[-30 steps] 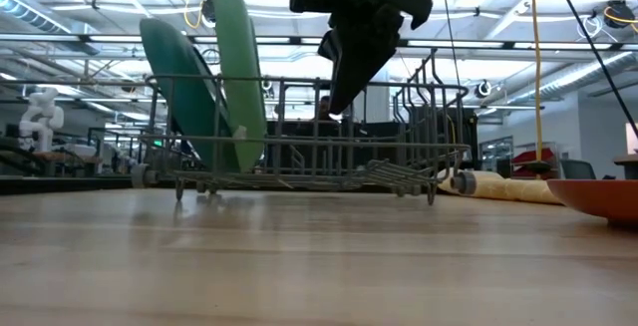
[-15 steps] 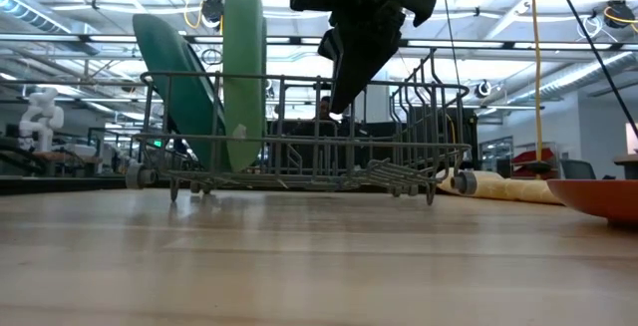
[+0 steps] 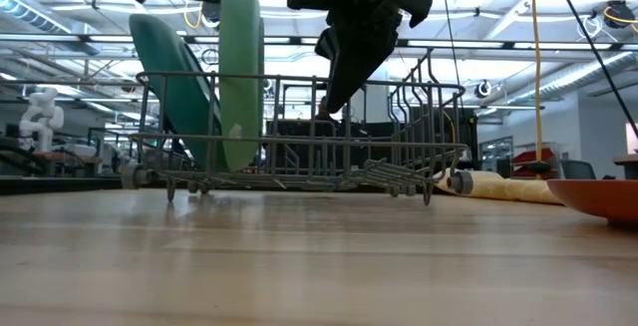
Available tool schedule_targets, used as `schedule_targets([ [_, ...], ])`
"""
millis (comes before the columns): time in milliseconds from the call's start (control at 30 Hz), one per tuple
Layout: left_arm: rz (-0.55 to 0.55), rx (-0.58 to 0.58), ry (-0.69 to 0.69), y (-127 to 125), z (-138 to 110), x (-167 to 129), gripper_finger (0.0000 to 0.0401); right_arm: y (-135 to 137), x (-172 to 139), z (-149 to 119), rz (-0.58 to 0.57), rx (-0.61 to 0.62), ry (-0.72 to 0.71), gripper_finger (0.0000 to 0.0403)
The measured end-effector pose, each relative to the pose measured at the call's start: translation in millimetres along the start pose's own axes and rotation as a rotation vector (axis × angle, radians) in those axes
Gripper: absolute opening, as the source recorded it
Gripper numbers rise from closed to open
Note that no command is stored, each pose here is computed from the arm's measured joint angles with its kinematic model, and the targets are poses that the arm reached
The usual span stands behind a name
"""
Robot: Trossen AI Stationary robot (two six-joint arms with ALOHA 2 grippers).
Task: Sort dishes
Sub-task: Adjust the light green plate
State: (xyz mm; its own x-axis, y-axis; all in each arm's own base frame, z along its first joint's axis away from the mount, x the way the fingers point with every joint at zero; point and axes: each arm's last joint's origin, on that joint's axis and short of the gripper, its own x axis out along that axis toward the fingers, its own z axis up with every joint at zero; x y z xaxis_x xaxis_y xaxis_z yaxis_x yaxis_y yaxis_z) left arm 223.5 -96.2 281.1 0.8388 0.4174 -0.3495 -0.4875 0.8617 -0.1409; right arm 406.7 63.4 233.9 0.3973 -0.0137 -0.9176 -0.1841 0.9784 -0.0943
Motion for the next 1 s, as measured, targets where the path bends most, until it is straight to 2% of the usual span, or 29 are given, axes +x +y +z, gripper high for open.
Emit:
schedule_targets([
  [167,-0.004,0.013,0.028,-2.4,-3.7,16.5,0.0299,0.0,0.0,0.2,0.0,0.003,-0.002,0.0004],
  [300,-0.002,0.021,0.047,-1.3,-4.9,21.8,0.0264,0.4,0.0,0.2,0.0,0.005,-0.002,0.0004],
  [400,-0.007,0.037,0.047,-1.1,-4.4,21.5,0.0201,1.0,0.0,0.3,0.0,0.005,-0.002,0.0004],
  [567,-0.029,0.04,0.054,-1.7,-3.8,20.6,0.0053,1.6,0.1,0.7,-0.003,0.002,-0.006,0.0004],
  [633,-0.037,0.056,0.069,-1.4,-5.2,21.0,0.0019,1.6,0.1,0.9,-0.003,0.002,-0.008,0.0004],
  [833,-0.044,0.055,0.054,0.1,-1.5,18.0,0.0012,2.1,0.1,0.5,0.0,-0.001,-0.004,0.0004],
  [1000,-0.073,0.007,0.014,2.8,8.2,7.7,0.0012,2.3,0.2,0.3,0.0,-0.001,-0.001,0.0004],
])
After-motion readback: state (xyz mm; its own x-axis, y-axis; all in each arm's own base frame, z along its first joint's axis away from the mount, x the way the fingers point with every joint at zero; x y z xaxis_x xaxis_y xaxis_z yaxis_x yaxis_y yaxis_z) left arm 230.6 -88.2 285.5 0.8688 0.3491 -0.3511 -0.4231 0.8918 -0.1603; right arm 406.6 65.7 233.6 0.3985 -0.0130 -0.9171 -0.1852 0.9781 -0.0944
